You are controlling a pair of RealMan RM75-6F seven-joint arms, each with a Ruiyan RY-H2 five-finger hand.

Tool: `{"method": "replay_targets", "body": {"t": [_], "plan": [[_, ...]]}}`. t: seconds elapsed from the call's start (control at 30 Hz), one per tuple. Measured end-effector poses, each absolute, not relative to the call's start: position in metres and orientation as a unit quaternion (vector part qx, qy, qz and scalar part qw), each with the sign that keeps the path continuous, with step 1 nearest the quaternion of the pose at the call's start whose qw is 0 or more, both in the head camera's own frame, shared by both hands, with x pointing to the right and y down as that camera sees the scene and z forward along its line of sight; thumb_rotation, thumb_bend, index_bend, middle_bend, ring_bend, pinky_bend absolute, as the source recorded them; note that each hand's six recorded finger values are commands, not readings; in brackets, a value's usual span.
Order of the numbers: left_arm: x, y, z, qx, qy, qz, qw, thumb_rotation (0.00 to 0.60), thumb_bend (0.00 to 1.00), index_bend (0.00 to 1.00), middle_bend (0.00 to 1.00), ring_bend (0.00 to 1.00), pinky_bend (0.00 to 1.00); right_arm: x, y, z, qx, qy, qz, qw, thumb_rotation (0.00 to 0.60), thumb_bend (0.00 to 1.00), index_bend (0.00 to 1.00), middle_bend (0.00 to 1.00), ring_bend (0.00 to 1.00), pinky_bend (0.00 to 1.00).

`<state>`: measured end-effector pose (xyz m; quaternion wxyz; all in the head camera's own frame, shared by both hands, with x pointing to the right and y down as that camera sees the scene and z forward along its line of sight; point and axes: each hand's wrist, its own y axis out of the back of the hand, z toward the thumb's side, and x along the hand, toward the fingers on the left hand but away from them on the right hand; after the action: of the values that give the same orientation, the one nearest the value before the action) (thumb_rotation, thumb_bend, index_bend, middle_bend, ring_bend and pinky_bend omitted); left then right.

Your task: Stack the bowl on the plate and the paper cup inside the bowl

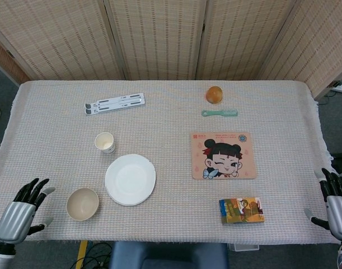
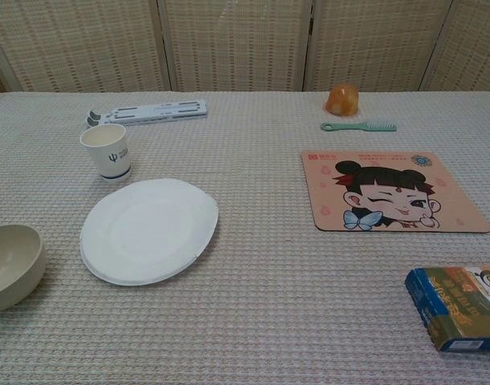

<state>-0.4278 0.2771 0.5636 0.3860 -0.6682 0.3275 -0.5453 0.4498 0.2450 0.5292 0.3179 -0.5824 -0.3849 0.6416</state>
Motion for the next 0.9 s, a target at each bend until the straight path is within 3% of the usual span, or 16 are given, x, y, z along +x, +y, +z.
{"method": "replay_targets", "body": {"t": [0.9], "plan": [[-0.365, 0.316, 0.598, -0.728, 0.3, -0.503, 0.356, 0.6, 0.22, 0.37, 0.12, 0.0, 0.16, 0.452, 0.244, 0.52, -0.606, -0.389, 0.617, 0.316, 0.6, 0.22, 0.0, 0.0, 0.0, 0.0]]}}
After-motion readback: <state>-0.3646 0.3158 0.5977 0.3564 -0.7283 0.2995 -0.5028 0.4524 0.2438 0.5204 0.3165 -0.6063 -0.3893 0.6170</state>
